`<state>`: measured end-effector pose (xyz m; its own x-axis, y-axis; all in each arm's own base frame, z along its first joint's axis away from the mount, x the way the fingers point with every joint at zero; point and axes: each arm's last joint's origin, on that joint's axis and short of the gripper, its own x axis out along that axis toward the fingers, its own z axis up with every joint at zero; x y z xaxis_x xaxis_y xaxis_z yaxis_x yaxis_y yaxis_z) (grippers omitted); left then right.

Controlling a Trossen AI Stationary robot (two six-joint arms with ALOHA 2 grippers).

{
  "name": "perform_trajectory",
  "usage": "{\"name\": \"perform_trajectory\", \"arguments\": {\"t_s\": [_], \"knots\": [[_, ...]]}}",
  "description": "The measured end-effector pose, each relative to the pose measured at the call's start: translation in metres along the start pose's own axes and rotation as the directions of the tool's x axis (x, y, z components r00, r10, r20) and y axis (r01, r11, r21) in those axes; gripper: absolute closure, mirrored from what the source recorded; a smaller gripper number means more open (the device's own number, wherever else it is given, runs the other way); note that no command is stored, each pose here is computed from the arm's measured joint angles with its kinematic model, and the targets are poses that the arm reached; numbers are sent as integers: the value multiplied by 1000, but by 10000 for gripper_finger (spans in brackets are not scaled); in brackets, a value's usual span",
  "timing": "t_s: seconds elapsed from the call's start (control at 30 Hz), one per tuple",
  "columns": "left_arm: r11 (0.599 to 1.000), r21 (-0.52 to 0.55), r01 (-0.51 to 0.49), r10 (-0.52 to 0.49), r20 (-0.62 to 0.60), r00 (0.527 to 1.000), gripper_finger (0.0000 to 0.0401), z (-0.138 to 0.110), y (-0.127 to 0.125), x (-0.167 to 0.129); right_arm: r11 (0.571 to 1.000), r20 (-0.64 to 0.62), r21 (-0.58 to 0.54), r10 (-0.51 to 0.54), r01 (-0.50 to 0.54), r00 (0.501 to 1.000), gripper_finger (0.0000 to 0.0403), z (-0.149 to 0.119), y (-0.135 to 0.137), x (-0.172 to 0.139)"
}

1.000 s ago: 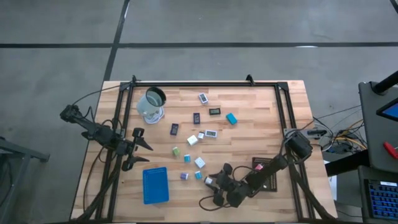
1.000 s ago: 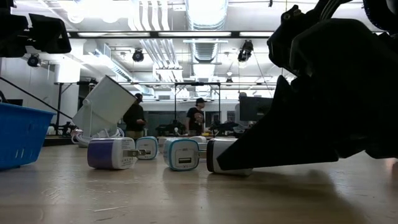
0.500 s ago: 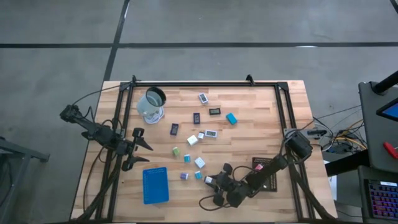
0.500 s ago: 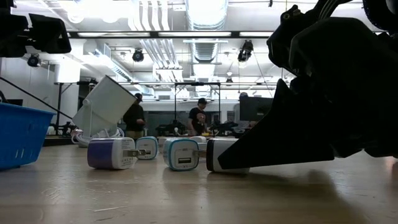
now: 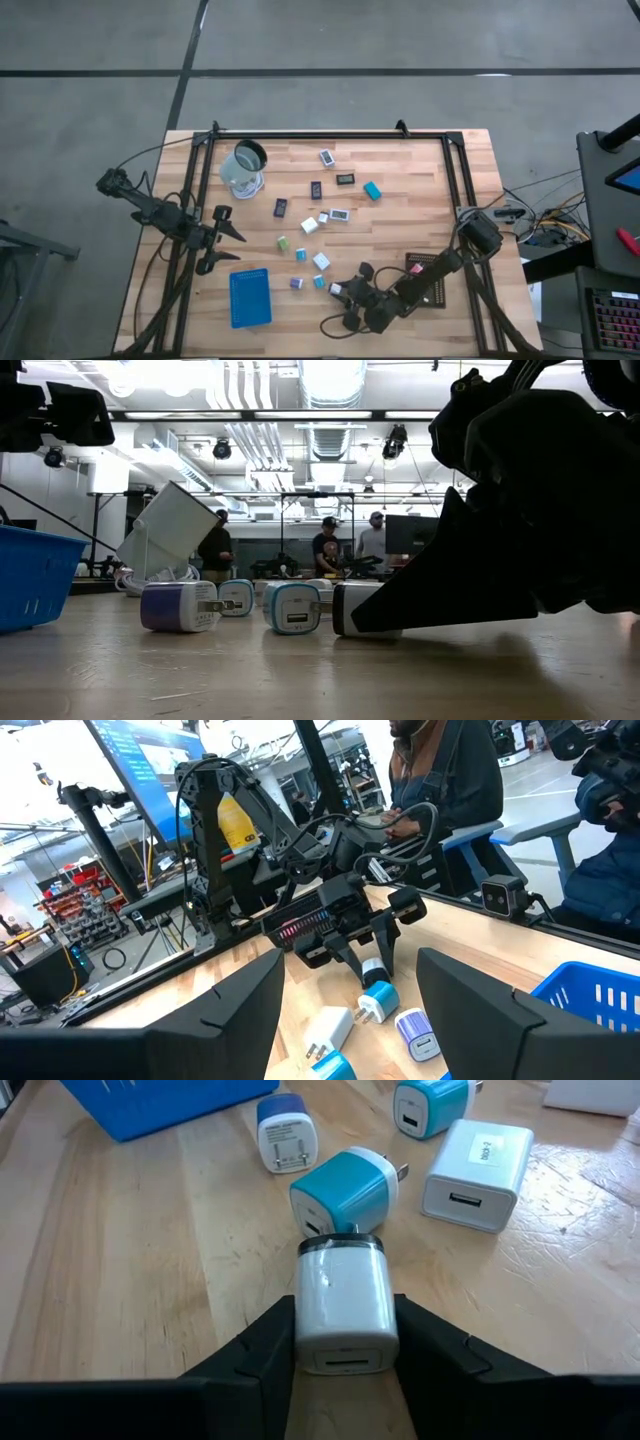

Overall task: Pick & Place Office items
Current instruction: Put the bottom white black charger adapter into the black bin

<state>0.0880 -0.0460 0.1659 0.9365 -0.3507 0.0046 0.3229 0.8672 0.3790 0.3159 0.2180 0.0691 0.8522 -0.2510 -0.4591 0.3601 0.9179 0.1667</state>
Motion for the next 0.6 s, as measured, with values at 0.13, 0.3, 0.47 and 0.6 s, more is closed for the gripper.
{"name": "perform_trajectory", "arguments": {"t_s": [0.13,0.3,0.47,0.6], "knots": [[1000,0,0,0,0,1000,167,0,0,0,1000,12,4,1,-1,1000,265,5,1,-2],[1000,0,0,0,1,1000,167,0,0,0,1000,17,-11,2,-2,1000,265,7,2,-3],[1000,0,0,0,0,1000,167,0,0,0,999,30,-31,17,-16,999,265,17,5,-9],[1000,0,0,0,1,1000,167,0,0,0,999,34,-41,23,-22,999,265,32,6,-20]]}}
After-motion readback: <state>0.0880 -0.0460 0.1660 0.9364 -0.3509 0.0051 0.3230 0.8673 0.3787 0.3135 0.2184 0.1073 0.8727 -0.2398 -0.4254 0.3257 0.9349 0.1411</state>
